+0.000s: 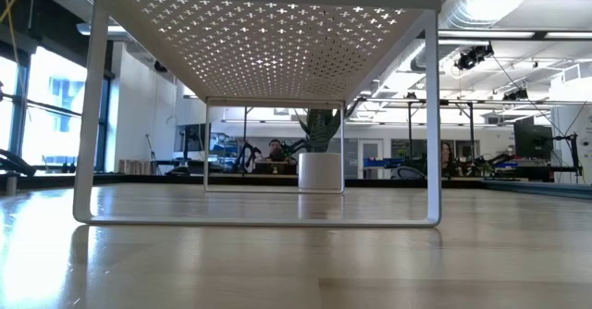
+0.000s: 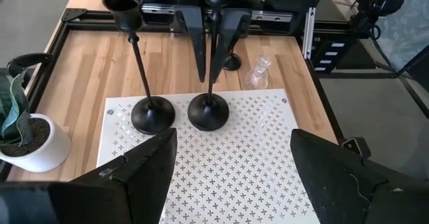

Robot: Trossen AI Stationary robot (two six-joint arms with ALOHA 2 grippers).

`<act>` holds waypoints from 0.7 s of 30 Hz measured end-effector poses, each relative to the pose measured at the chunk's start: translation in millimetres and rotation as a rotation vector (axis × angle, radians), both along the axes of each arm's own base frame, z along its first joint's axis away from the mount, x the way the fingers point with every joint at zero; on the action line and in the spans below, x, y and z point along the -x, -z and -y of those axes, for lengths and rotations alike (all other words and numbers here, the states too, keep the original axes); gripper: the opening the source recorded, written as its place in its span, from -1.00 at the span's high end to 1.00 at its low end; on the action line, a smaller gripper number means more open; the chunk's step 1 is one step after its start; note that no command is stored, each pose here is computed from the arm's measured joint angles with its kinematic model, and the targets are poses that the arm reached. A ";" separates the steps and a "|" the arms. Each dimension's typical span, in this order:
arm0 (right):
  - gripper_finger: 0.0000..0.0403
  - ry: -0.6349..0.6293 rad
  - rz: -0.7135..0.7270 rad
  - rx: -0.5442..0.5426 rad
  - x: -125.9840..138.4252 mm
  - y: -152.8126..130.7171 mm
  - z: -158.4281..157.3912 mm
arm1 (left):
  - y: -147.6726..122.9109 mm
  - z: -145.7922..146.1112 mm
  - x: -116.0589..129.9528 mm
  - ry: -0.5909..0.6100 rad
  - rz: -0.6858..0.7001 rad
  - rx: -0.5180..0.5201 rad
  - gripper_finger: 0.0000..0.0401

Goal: Pick & Place candle stick holders
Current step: Put the top black candle holder on the shelf aligned with the other black candle holder

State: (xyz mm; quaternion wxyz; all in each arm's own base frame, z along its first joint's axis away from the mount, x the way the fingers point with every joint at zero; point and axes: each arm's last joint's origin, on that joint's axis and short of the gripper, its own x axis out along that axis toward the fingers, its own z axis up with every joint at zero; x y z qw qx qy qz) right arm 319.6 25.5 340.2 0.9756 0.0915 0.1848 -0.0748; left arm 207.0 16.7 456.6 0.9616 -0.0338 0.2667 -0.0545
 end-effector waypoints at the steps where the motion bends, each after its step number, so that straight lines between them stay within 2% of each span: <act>1: 0.77 0.002 0.001 0.001 0.0 0.0 0.1 | 0.0 0.0 0.0 0.000 0.000 0.000 -0.43; 7: 0.60 -0.004 -0.003 0.024 0.0 0.0 0.2 | 0.0 0.0 0.0 -0.001 0.000 0.000 -0.43; 21: 0.05 -0.033 -0.004 0.023 -0.1 -0.1 -0.5 | -0.1 0.0 0.0 0.003 0.001 -0.007 -0.43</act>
